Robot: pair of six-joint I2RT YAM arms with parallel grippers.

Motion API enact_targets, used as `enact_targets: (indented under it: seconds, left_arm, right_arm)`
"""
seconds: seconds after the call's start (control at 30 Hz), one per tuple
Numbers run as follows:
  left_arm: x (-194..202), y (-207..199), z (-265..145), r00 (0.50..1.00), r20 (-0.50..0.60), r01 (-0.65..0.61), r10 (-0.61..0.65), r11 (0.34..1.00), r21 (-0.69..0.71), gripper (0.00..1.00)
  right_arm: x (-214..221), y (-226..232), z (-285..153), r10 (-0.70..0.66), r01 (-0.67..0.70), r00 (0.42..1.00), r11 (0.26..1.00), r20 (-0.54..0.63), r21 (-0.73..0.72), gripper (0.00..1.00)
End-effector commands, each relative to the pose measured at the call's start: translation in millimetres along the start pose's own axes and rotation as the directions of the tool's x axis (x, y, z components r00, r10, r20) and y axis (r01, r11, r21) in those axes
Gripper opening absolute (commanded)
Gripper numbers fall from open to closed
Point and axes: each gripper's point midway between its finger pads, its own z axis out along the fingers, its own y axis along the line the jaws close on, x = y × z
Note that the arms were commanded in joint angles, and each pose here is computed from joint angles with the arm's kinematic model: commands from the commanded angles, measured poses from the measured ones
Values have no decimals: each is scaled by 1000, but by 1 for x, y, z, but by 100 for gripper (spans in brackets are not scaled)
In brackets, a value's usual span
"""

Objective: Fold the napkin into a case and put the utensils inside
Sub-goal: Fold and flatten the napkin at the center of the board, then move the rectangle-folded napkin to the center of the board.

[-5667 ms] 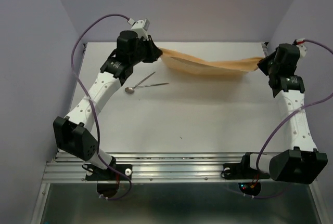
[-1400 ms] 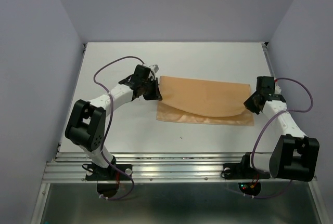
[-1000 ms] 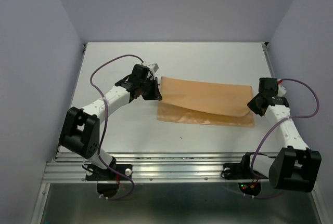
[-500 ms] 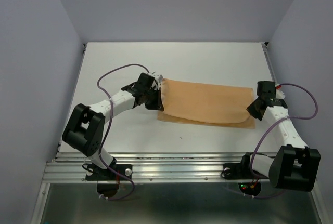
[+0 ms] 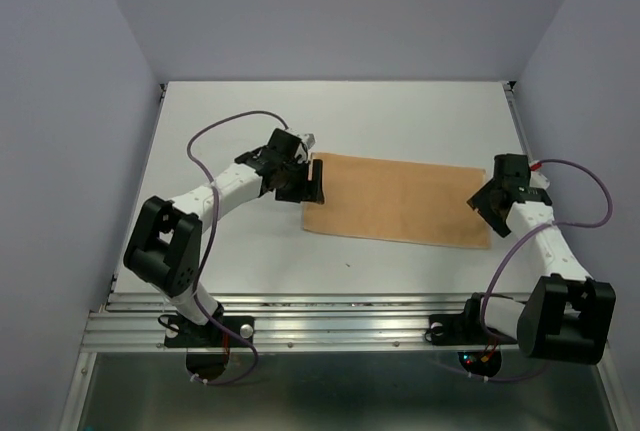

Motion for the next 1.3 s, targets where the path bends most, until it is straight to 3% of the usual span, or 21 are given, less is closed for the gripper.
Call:
enact_targets:
  seconds: [0.0, 0.1, 0.13, 0.17, 0.2, 0.3, 0.33, 0.57, 0.77, 1.03, 1.27]
  left_arm:
    - [-67, -19, -33, 980, 191, -58, 63, 998, -29, 76]
    - [-100, -24, -24, 971, 231, -59, 68, 997, -45, 64]
    - [-119, -32, -26, 961, 267, -62, 70, 997, -37, 51]
    - [-125, -33, -21, 961, 267, -60, 68, 997, -39, 44]
    - [-135, -37, -10, 961, 268, -59, 63, 998, -24, 29]
    - [-142, -37, 14, 968, 246, -50, 50, 999, -5, 3]
    - [-149, -38, 16, 965, 259, -47, 45, 999, 0, 0]
    - [-167, -21, 64, 971, 237, -9, 8, 1000, 7, 0]
    - [-161, 14, 99, 981, 191, 35, -19, 996, -85, 0]
    - [-128, 74, 110, 984, 130, 143, -119, 970, -197, 0]
    - [-117, 127, 95, 970, 137, 232, -200, 929, -289, 0]
  right_arm:
    - [-42, 21, -17, 28, -21, 994, 997, 109, -69, 70]
    - [-53, 44, -14, 36, -20, 993, 990, 112, -137, 58]
    - [-55, 50, -11, 35, -18, 993, 988, 110, -151, 47]
    - [-57, 56, -8, 32, -14, 993, 987, 110, -161, 43]
    - [-61, 63, 1, 21, -4, 994, 988, 104, -155, 32]
    - [-65, 71, 19, -12, 23, 996, 992, 84, -127, 22]
    - [-65, 77, 29, -26, 34, 998, 992, 65, -118, 17]
    - [-63, 98, 63, -53, 55, 998, 991, 20, -122, 11]
    - [-51, 89, 89, -98, 98, 995, 993, -11, -59, 11]
    - [-15, 90, 112, -103, 93, 989, 991, -110, -94, 9]
    - [23, 119, 103, -145, 116, 977, 976, -159, -182, 9]
